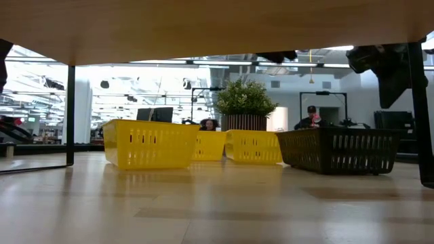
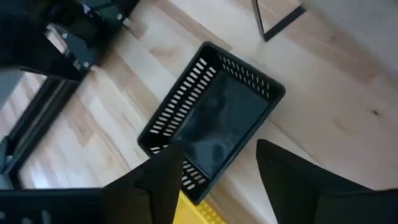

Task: Stack baskets on shelf by color
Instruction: Stack the black bin on top of the black bin on the shelf

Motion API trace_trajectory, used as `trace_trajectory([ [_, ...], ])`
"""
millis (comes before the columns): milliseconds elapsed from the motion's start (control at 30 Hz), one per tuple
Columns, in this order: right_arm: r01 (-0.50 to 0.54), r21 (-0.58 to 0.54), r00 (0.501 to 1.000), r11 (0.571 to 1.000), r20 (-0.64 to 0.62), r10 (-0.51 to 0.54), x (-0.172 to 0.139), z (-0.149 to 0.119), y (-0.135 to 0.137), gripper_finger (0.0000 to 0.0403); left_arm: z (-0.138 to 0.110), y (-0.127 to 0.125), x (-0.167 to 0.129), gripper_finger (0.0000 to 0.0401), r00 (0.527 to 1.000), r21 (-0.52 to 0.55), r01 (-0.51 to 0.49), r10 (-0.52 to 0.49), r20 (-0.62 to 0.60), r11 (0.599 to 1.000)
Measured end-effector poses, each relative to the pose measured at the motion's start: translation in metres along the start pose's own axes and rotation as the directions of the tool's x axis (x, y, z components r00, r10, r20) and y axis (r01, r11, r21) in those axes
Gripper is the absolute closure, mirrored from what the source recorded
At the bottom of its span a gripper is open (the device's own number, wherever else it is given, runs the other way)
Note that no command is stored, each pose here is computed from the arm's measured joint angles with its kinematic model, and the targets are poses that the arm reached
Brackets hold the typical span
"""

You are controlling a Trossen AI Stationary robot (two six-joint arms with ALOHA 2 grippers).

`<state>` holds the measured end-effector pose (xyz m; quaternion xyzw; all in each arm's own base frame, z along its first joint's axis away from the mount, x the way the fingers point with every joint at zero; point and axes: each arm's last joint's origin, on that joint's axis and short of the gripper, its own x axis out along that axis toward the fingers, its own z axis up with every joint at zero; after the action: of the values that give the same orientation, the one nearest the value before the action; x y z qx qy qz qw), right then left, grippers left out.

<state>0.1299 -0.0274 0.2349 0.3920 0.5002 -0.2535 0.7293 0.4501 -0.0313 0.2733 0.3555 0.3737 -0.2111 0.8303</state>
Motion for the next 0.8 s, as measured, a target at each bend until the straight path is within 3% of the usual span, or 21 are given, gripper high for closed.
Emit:
trace_trajectory([
  [200,-0.008,0.012,1.000,1.000,-0.013,0.008,0.000,-0.002,0.002,0.0380,-0.025,0.008,0.012,0.0204,0.999,-0.030,0.019,-0.018,0.037,0.999],
  [500,-0.010,0.011,1.000,1.000,-0.016,0.010,0.000,-0.003,0.003,0.0383,-0.055,0.004,0.031,0.0211,0.995,0.048,0.065,-0.069,0.068,0.997],
  [800,-0.011,0.033,1.000,0.999,-0.015,0.012,0.001,-0.003,0.003,0.0379,-0.062,0.004,0.065,0.0211,0.995,0.111,0.046,-0.056,0.082,0.993],
])
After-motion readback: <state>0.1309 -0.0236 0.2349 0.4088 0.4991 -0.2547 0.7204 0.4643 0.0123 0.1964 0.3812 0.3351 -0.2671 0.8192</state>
